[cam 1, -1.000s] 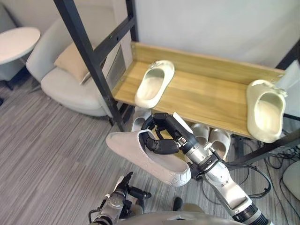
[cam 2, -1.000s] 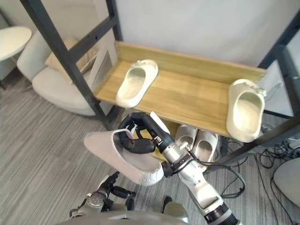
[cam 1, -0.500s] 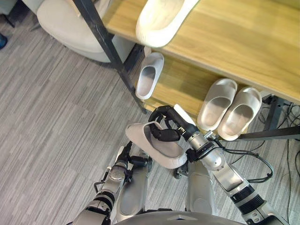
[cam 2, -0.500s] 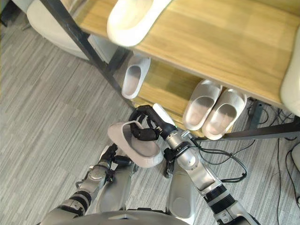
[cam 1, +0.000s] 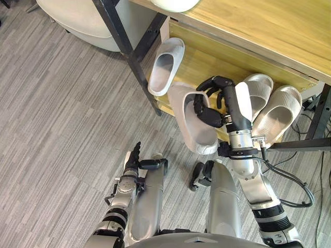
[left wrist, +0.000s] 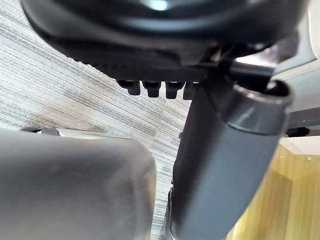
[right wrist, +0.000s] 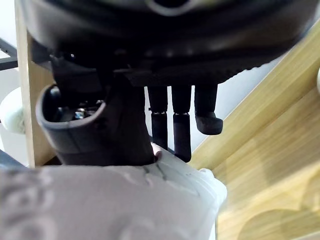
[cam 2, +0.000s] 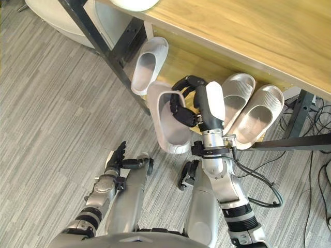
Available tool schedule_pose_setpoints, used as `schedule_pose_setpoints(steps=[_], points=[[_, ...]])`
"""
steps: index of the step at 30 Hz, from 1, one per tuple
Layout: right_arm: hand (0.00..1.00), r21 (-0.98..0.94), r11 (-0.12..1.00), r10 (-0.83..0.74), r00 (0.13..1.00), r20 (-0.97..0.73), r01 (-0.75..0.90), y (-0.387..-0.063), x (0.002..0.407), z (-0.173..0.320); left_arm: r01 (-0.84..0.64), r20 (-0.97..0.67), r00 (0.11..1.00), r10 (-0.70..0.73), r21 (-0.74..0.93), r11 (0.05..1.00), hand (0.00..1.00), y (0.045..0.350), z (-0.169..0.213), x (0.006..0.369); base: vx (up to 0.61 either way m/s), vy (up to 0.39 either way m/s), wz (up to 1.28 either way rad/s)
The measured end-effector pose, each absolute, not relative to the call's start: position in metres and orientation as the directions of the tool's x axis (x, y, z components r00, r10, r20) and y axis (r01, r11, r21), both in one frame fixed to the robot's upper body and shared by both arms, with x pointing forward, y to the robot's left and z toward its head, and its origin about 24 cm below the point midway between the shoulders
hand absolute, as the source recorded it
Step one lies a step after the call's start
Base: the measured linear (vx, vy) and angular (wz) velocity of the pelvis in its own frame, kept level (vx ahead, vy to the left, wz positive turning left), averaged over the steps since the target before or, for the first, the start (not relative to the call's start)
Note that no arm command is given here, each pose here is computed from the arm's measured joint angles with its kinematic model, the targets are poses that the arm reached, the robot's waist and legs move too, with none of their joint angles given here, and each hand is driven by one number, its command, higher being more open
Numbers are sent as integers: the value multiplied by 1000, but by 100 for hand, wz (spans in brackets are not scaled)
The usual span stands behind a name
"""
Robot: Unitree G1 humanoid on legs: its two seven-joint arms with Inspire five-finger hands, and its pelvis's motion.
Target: Organize the slippers on the shoe rack
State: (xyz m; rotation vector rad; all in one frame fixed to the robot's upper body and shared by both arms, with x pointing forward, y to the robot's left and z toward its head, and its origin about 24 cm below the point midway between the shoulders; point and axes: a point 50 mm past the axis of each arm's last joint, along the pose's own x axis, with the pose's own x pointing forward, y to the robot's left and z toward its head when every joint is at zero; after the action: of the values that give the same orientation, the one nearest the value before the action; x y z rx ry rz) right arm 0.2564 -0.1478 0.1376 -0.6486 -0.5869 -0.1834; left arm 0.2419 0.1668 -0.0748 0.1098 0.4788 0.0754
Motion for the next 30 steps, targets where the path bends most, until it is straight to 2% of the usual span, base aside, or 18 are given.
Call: schedule_pose_setpoints(steps=[5, 10, 14, 30], points=[[0, -473, 764, -100, 805, 585, 439, -161, 258, 140, -52, -435, 895, 99, 119, 991, 100, 167, -71, 242, 29, 5, -4], [0, -447, 755, -132, 779, 613, 479, -162, 265, 147, -57, -428, 898, 103, 118, 991, 100, 168, -70, 241, 0, 0, 0], [0, -446, 731, -178, 776, 605, 516, -167, 288, 151, -65, -420, 901, 108, 114, 991, 100, 169, -69, 241, 0, 0, 0], [0, -527, 629, -161, 759, 631, 572, -186, 352, 198, -61, -260, 964, 65, 23, 998, 100, 158, -44, 235, 11, 6, 10]])
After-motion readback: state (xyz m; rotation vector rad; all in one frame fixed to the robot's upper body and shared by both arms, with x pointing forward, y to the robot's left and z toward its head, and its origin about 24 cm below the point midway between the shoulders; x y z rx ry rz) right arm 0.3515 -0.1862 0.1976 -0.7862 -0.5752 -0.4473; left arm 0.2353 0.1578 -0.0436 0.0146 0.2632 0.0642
